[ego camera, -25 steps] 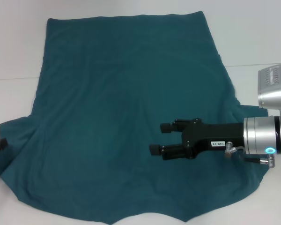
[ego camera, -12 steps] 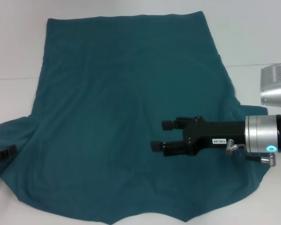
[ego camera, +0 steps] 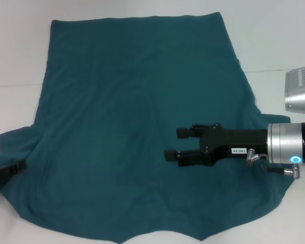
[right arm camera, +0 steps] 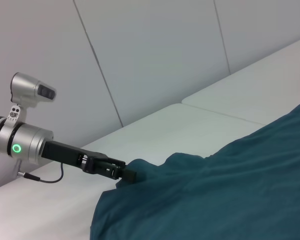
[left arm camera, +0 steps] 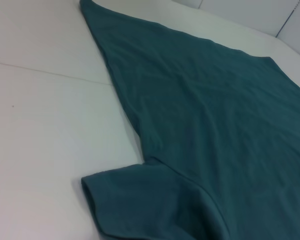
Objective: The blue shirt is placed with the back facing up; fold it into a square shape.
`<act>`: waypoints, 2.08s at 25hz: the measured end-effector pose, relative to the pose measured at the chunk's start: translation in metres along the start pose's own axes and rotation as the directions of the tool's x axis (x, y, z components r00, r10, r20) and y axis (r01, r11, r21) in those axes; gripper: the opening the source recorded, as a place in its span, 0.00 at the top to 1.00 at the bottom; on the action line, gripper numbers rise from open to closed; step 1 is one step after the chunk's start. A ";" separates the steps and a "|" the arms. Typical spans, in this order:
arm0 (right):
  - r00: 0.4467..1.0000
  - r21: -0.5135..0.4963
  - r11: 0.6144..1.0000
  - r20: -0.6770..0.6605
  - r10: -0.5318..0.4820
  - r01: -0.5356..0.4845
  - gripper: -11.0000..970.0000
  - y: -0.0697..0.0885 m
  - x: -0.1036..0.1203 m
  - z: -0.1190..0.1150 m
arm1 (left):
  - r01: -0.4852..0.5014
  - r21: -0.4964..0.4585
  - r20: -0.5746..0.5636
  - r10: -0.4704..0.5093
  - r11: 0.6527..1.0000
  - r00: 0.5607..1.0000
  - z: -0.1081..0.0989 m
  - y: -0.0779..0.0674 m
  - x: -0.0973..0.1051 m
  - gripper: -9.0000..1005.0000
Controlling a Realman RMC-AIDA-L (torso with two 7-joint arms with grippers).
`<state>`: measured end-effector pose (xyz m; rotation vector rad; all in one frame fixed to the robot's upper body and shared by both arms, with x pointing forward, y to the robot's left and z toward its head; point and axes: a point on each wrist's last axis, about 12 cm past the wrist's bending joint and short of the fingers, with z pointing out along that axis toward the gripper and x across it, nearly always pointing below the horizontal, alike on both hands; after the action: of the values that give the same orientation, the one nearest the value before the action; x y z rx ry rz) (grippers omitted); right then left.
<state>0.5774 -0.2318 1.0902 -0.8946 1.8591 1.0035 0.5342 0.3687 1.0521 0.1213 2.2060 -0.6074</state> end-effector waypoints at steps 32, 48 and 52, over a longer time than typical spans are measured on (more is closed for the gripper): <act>1.000 0.009 1.000 0.017 -0.003 0.003 0.06 -0.001 -0.001 -0.001 | -0.012 -0.015 0.009 0.012 1.000 1.000 0.000 0.002 -0.008 0.99; 0.999 -0.011 0.999 0.028 0.034 -0.034 0.06 0.002 -0.001 0.013 | -0.075 -0.146 0.035 0.081 0.986 0.996 -0.017 0.024 -0.033 0.97; 0.999 -0.013 0.999 0.030 0.039 -0.039 0.06 0.003 -0.001 0.014 | -0.088 -0.152 0.042 0.095 0.984 0.995 -0.015 0.023 -0.039 0.96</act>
<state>0.5797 -0.2183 1.0870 -0.8490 1.8529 1.0481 0.5561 0.4006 1.0806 0.1270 2.1772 -0.3879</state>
